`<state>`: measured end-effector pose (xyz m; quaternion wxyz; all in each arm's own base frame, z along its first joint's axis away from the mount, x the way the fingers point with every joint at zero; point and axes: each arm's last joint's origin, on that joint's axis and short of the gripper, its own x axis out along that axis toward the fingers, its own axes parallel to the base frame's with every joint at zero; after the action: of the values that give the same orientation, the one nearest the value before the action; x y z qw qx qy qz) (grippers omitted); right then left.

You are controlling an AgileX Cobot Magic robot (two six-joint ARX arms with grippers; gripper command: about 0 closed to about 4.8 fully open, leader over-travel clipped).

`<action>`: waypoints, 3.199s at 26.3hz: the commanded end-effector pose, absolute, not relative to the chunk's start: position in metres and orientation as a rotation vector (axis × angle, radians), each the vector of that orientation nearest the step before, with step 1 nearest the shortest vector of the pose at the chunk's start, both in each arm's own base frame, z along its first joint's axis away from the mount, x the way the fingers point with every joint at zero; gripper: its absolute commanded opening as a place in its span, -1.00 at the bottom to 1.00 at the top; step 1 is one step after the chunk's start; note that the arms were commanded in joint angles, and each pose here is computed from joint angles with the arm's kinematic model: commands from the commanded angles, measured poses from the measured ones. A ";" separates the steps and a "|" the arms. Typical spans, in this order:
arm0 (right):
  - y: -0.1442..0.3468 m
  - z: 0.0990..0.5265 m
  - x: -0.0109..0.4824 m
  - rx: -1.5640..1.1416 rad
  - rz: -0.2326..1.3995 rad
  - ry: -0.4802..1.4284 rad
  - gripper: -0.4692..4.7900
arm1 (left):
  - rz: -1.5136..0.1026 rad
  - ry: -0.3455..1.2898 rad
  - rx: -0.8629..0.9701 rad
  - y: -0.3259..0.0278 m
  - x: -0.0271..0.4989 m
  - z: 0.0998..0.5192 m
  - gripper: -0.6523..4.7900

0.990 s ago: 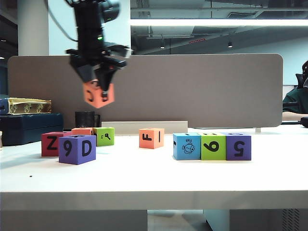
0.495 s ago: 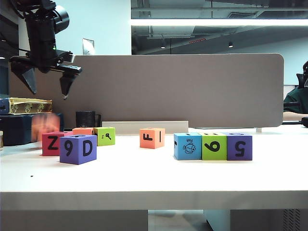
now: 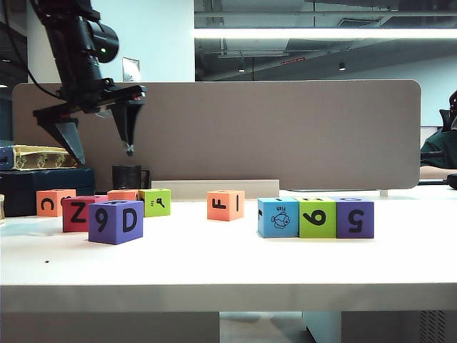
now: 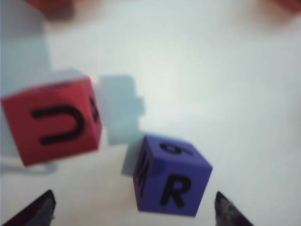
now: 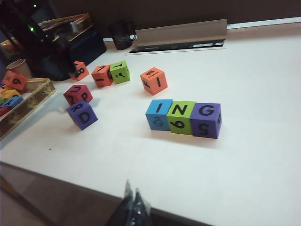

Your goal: Select the appropriate blocks from the scattered letter blocks on the table and arrange them in a row to spell out "TURING".

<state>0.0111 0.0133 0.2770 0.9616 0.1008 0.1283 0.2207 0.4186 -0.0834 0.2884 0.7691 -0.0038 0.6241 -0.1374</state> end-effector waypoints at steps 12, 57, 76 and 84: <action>0.015 0.275 0.007 0.216 0.502 0.283 -0.82 | -0.343 1.487 0.260 -0.130 0.396 0.220 0.82; 0.016 0.272 0.006 0.231 0.562 0.314 -0.82 | -0.262 1.265 -0.147 -0.236 0.380 0.225 0.15; 0.016 0.272 0.006 0.231 0.562 0.314 -0.82 | -0.266 1.276 -0.064 -0.238 0.375 0.235 0.51; 0.016 0.272 0.006 0.231 0.562 0.314 -0.82 | -0.244 1.094 0.105 -0.232 0.379 0.284 0.51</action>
<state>0.0078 0.0163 0.2711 0.9408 0.1166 0.1642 0.2728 0.3795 -0.2348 0.2700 0.8315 0.0279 0.5425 -0.1159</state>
